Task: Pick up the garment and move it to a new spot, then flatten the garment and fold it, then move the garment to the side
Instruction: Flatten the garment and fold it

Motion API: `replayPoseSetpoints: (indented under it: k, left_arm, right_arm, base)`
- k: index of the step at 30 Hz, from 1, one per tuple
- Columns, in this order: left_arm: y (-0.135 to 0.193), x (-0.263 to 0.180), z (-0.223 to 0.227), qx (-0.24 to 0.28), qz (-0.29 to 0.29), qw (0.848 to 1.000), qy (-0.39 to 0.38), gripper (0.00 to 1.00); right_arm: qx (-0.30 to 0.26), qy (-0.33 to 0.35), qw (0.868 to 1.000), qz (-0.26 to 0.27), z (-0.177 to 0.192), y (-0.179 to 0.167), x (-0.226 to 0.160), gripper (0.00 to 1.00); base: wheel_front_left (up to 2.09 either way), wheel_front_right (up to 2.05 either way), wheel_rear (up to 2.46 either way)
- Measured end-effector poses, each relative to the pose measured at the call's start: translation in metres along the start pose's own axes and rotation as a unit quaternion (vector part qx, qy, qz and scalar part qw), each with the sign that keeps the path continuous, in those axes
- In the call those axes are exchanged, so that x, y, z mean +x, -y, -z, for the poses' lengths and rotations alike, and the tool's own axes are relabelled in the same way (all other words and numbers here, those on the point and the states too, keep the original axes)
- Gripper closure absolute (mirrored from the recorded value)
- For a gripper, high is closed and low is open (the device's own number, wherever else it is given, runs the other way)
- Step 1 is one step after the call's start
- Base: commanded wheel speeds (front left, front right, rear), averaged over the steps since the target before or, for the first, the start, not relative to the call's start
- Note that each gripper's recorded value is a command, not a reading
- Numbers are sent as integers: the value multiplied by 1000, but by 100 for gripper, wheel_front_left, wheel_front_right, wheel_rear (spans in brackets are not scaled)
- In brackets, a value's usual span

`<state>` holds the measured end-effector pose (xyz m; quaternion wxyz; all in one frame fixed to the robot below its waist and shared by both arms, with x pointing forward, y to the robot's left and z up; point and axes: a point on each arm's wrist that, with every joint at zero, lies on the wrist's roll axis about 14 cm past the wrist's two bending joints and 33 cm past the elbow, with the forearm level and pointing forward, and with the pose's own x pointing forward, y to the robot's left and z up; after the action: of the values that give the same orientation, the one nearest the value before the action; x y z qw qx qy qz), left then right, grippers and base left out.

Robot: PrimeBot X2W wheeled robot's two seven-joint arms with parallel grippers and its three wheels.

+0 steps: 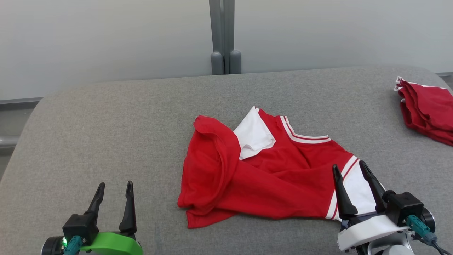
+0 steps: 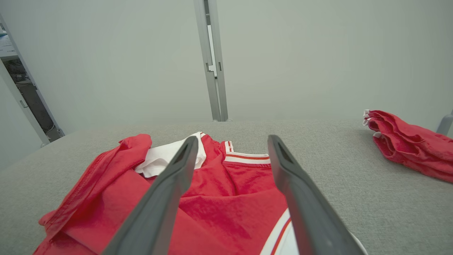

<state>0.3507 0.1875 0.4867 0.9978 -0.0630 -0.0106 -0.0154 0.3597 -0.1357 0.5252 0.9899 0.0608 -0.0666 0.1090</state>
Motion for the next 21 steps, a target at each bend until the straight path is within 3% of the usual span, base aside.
replayPoseSetpoints:
  k: [15, 21]
  left_arm:
    - [4, 0, 4, -1, 5, 1000, -6, 0]
    - [23, -2, 21, -3, 34, 999, -32, 0]
  right_arm:
    - [0, -3, 1000, 0, 2, 0, 0, 0]
    - [-5, -20, 1000, 7, 12, 8, -1, 0]
  base:
    - [0, 0, 0]
    - [0, 0, 0]
